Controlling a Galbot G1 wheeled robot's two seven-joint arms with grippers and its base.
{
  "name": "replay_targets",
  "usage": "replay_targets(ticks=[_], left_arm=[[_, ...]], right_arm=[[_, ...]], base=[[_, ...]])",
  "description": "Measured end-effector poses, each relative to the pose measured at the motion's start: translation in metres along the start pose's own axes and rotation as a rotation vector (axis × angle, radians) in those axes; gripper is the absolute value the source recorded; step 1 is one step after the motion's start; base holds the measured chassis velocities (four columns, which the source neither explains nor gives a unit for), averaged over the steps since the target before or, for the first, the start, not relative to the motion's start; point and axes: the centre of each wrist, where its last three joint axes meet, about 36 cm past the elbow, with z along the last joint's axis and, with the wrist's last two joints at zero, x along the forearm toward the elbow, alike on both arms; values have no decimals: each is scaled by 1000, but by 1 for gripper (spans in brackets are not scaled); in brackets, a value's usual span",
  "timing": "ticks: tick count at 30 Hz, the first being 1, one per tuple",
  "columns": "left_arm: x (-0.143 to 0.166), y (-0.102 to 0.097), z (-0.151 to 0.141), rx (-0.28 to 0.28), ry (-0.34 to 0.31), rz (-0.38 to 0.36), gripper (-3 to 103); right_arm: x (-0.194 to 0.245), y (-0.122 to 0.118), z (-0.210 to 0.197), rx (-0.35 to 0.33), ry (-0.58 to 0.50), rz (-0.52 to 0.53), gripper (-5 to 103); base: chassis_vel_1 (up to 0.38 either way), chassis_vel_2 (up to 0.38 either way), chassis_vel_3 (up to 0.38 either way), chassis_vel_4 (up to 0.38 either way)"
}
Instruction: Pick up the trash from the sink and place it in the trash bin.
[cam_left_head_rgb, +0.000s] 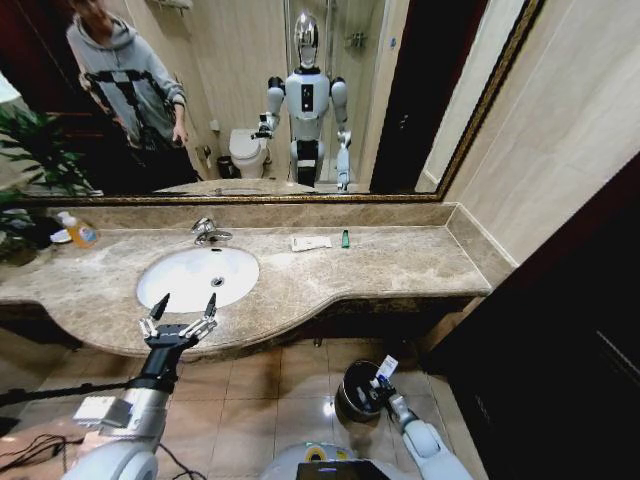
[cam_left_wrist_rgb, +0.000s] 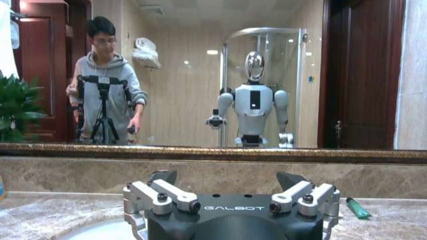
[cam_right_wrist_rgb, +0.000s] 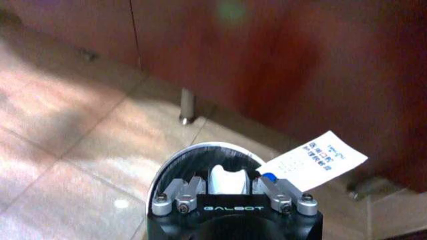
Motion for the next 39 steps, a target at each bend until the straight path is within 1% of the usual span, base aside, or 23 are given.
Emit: replay_targets(ticks=[5, 6, 7, 11, 16, 25, 26, 27, 29, 31, 32, 33, 35, 38, 39], left_arm=[[0, 0, 0, 0, 0, 0, 100], [0, 0, 0, 0, 0, 0, 100], [0, 0, 0, 0, 0, 0, 100], [0, 0, 0, 0, 0, 0, 100], [0, 0, 0, 0, 0, 0, 100], [0, 0, 0, 0, 0, 0, 100], [0, 0, 0, 0, 0, 0, 100], [0, 0, 0, 0, 0, 0, 100], [0, 0, 0, 0, 0, 0, 100], [0, 0, 0, 0, 0, 0, 100], [0, 0, 0, 0, 0, 0, 100], [0, 0, 0, 0, 0, 0, 100], [0, 0, 0, 0, 0, 0, 100], [0, 0, 0, 0, 0, 0, 100], [0, 0, 0, 0, 0, 0, 100]], right_arm=[[-34, 4, 4, 24, 30, -22, 31], [-41, 6, 6, 30, 43, -27, 31], [-53, 13, 15, 36, 81, -39, 31], [-61, 13, 20, 54, 114, -53, 31], [-66, 10, 18, 53, 137, -59, 31], [-71, 6, 11, 62, 139, -59, 31], [-71, 5, 11, 63, 141, -58, 28], [-71, 5, 11, 63, 142, -57, 33], [-71, 4, 11, 64, 143, -56, 33], [-70, 4, 11, 64, 143, -53, 43], [-70, 4, 11, 64, 143, -53, 43], [-70, 3, 11, 65, 141, -48, 54], [-69, 3, 11, 65, 140, -46, 54], [-66, 2, 12, 65, 133, -37, 71], [-66, 2, 12, 65, 133, -37, 71]], base=[[0, 0, 0, 0], [0, 0, 0, 0], [0, 0, 0, 0], [0, 0, 0, 0], [0, 0, 0, 0], [0, 0, 0, 0], [0, 0, 0, 0], [0, 0, 0, 0], [0, 0, 0, 0], [0, 0, 0, 0], [0, 0, 0, 0], [0, 0, 0, 0], [0, 0, 0, 0], [0, 0, 0, 0], [0, 0, 0, 0]])
